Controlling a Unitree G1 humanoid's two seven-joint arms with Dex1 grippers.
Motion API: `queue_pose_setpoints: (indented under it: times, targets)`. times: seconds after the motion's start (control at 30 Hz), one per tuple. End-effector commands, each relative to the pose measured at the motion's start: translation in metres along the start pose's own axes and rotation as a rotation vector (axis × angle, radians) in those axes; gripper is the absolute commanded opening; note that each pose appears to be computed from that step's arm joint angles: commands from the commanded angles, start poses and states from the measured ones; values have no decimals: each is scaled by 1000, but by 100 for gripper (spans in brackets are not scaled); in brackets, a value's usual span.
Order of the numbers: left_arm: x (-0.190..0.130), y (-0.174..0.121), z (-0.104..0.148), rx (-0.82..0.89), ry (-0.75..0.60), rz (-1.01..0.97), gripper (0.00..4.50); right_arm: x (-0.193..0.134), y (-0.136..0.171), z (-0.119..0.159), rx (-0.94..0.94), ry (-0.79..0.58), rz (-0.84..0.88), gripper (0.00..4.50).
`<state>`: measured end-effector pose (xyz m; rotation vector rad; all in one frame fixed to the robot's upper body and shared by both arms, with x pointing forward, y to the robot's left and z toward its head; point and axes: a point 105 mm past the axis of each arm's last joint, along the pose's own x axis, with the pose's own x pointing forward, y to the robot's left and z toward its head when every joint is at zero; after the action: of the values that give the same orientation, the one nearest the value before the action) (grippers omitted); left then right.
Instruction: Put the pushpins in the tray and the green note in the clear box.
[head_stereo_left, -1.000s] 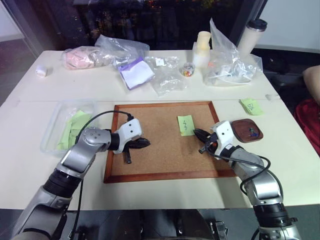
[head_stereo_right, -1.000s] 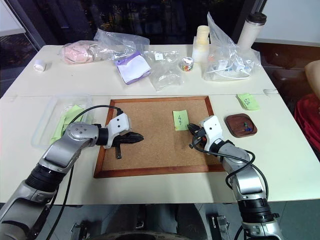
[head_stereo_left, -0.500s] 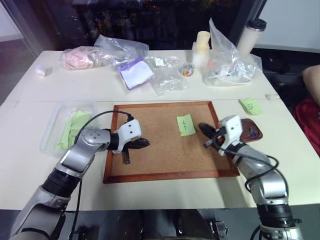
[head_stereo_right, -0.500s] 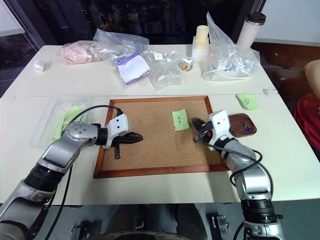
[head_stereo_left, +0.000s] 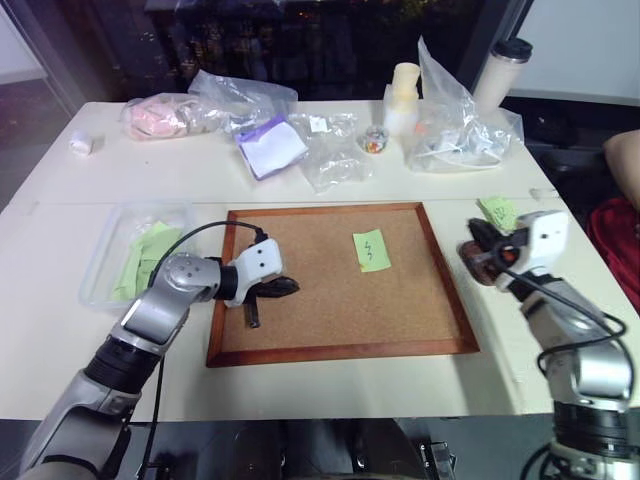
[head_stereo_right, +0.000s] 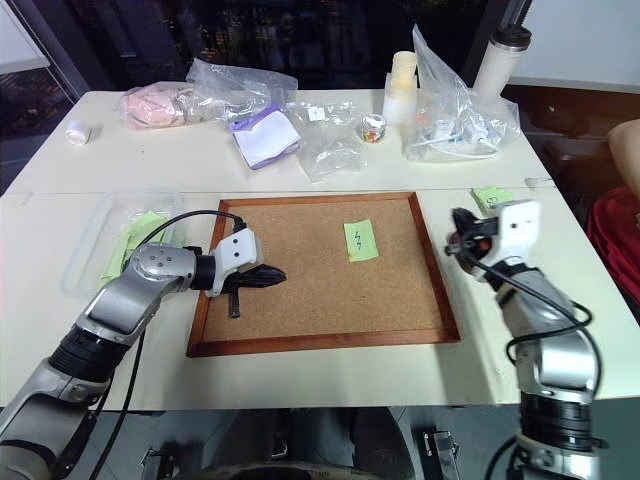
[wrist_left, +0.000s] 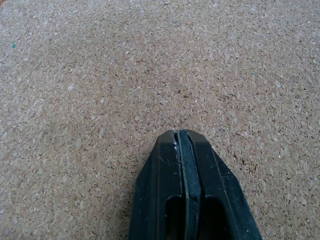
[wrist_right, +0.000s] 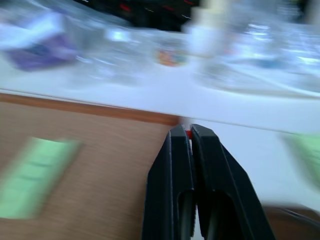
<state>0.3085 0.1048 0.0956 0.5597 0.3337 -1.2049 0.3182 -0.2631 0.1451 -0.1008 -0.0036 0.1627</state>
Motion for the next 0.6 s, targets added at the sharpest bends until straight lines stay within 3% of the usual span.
queue_pose_setpoints:
  times: [0.03, 0.3, 0.43, 0.6]
  targets:
    - [7, -12, -23, -44, 76, -51, 0, -7, -18, -9, -15, 36, -41, 7]
    - [9, -12, -21, -38, 70, -54, 0, -8, -33, -32, -15, 102, -85, 7]
    - [9, -12, -21, -35, 70, -52, 0, -7, -38, -36, -23, 111, -103, 139]
    - [9, -12, -22, -36, 70, -51, 0, -7, -39, -37, -27, 109, -108, 400]
